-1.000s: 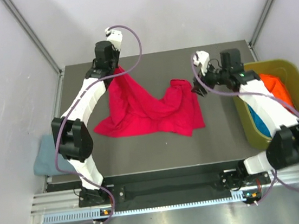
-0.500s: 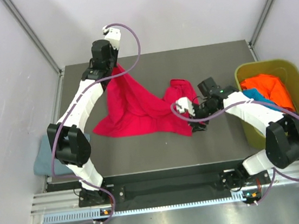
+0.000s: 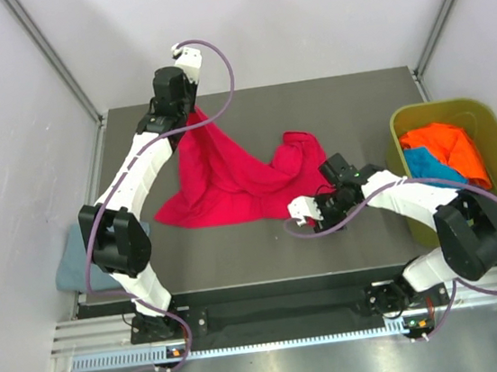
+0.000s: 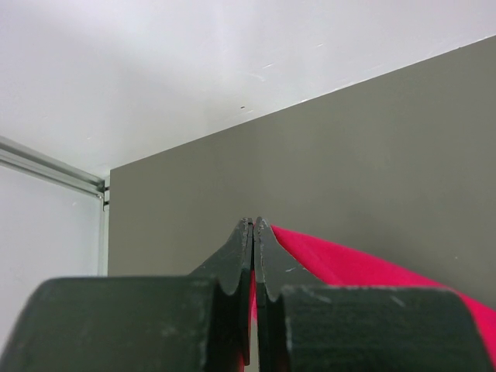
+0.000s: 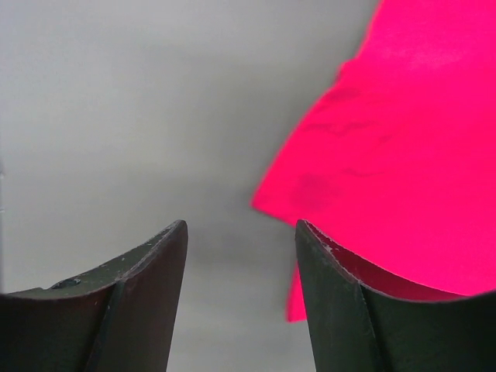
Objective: Fold and stack the t-shirts
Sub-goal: Flatten the tshirt out
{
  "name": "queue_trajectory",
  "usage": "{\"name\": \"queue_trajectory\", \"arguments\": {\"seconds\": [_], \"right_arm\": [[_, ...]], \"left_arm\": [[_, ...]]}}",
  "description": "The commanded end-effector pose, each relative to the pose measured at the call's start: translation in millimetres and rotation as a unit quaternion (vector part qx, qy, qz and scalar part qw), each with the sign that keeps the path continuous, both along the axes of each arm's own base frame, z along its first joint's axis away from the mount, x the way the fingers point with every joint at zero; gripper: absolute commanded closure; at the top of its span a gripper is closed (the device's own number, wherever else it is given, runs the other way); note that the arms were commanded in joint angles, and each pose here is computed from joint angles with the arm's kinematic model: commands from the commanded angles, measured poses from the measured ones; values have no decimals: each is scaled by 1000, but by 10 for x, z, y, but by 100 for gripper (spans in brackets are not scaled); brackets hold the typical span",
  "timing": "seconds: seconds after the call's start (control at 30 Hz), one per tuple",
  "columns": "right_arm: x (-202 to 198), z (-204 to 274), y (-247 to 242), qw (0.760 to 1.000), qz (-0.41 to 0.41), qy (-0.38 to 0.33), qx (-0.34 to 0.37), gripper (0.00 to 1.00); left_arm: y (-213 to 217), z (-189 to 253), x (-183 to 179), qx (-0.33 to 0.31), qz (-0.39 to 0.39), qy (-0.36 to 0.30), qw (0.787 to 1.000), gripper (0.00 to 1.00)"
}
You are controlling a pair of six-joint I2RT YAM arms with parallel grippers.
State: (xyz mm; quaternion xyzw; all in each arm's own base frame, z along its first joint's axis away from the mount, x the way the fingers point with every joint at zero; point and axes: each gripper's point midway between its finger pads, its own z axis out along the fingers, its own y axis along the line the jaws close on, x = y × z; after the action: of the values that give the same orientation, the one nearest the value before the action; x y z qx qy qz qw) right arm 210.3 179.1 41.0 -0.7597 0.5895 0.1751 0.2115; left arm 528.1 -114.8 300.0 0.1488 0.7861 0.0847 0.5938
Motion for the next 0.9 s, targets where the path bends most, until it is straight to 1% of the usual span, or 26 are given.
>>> {"name": "queue_trajectory", "arguments": {"seconds": [0.0, 0.4, 0.5, 0.53, 0.6, 0.63, 0.7, 0.73, 0.8, 0.87], "right_arm": [[201, 68, 202, 998, 27, -52, 26, 42], [290, -80, 267, 999, 27, -44, 12, 46], [318, -133, 266, 999, 27, -43, 6, 50], [318, -147, 268, 999, 28, -42, 5, 53], [336, -172, 270, 999, 27, -41, 0, 63], [338, -181, 270, 999, 27, -40, -1, 71], [348, -193, 274, 999, 26, -39, -2, 81], [357, -175, 281, 999, 23, -40, 0, 93], [380, -134, 285, 999, 16, -44, 1, 99], [410, -44, 286, 998, 11, -55, 5, 100]], "left_arm": [[-8, 151, -22, -15, 5, -22, 1000, 100], [-14, 155, 12, -18, 8, -24, 1000, 100], [-17, 150, 19, -19, 8, -23, 1000, 100], [-17, 154, 20, -19, 8, -24, 999, 100], [-16, 141, 27, -18, 9, -23, 1000, 100], [-14, 142, 27, -18, 10, -23, 1000, 100], [-17, 125, 37, -17, 10, -22, 1000, 100], [-22, 116, 40, -19, 9, -21, 1000, 100], [-24, 122, 48, -18, 9, -22, 1000, 100], [-29, 135, 57, -18, 8, -23, 1000, 100]]}}
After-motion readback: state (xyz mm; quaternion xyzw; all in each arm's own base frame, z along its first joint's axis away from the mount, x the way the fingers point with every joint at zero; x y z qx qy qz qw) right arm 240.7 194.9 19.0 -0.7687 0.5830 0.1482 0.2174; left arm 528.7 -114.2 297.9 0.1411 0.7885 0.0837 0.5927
